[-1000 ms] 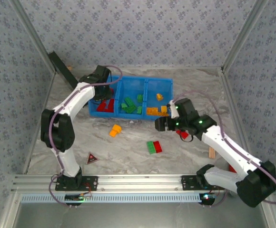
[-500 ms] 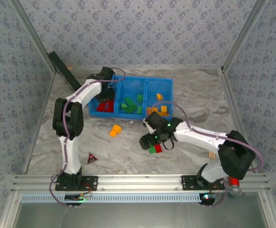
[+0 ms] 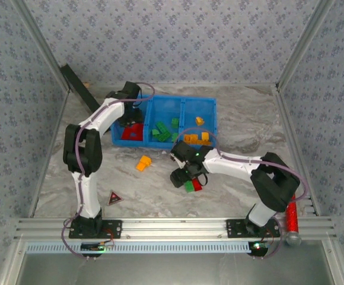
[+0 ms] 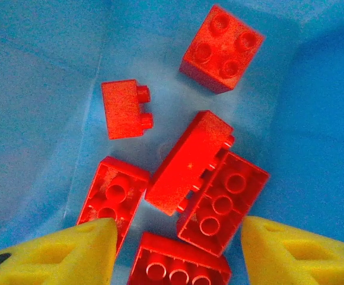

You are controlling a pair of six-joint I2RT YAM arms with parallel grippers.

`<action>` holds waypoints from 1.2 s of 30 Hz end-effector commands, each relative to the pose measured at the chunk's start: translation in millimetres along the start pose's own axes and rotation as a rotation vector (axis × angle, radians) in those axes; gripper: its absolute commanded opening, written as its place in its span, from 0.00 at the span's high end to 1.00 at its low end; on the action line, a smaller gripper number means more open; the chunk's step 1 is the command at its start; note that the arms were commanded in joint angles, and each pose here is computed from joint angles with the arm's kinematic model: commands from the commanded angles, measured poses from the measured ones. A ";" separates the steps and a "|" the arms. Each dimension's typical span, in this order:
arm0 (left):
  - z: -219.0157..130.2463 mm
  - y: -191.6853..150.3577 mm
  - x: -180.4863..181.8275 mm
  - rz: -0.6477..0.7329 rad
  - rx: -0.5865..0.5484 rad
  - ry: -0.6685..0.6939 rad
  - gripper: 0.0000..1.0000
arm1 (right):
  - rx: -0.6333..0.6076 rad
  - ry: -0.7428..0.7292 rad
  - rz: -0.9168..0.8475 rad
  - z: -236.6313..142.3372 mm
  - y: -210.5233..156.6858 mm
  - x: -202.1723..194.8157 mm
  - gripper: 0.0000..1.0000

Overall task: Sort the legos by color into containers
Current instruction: Pick up the lego from the bottom-center of the table.

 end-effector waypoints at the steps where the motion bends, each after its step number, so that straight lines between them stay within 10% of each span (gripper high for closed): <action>1: -56.0 11.8 0.2 0.011 -0.097 -0.041 0.43 | 0.023 -0.081 -0.014 4.8 0.2 -10.9 0.25; 25: -160.0 -25.0 31.8 0.022 -0.216 -0.039 0.40 | 0.126 -0.183 -0.020 37.3 -34.3 -16.4 0.70; 36: -142.7 -101.6 35.8 0.056 -0.117 -0.114 0.39 | -0.145 0.029 -0.058 -64.8 63.6 22.1 0.76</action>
Point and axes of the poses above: each hand's point on the last joint's axis, 136 mm out from that joint toward the fingers, its own z axis out along the fingers, its own x axis along the line the jaws close on, y = z × x, the point moved 4 cm from there along -z, back along the fingers, and after that the axes turned 10 degrees about z, right-handed, at the moved point
